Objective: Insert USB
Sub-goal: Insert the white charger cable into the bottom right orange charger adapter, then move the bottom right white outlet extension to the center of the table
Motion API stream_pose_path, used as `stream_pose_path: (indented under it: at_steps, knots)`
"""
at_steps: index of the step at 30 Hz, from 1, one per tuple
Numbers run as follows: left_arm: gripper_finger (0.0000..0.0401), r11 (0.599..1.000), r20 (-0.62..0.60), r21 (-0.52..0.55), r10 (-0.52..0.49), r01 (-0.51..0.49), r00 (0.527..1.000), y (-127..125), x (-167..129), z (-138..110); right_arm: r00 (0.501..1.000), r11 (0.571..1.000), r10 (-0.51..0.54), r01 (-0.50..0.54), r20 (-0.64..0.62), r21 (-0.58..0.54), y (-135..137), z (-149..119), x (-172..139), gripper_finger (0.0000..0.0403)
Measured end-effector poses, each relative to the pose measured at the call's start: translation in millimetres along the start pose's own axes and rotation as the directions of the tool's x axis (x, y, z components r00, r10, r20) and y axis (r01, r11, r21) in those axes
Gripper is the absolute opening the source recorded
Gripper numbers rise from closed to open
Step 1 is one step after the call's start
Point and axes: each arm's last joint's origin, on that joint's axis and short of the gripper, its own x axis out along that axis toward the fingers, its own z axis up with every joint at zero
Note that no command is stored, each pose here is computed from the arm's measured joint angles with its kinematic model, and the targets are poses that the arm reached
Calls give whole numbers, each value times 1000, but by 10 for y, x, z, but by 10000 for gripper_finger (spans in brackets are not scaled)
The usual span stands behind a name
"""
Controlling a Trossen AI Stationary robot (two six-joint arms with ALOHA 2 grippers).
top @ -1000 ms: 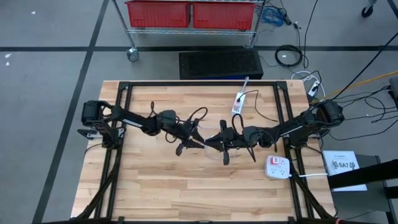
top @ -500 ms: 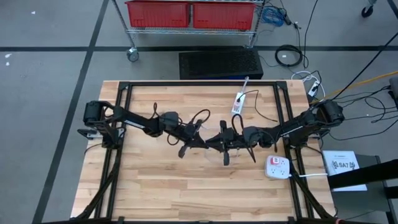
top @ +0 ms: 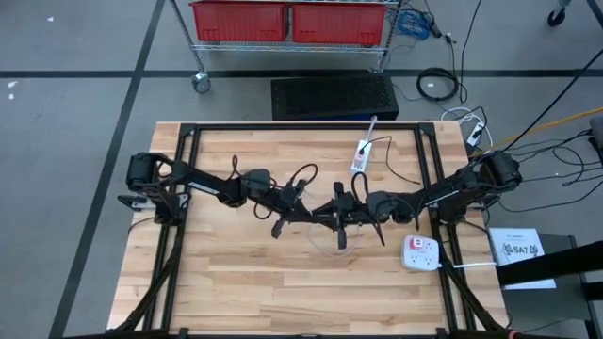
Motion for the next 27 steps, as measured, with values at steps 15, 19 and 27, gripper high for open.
stream_pose_path:
  at_steps: [15, 19, 27]
  knots:
    - [0, 1000, -5, -3, -1, 1, 1000, -1, -1, -6, 997, 1000, -31, 31, -65, 5, 29, 207, -223, 151]
    - [0, 1000, -23, -14, -14, 14, 1000, -4, -2, -25, 994, 999, -32, 32, -104, -1, 54, 307, -372, 153]
    - [0, 1000, -155, -25, -10, 6, 988, -31, -60, -71, 904, 973, -146, 205, -403, 107, 167, 280, -831, 136]
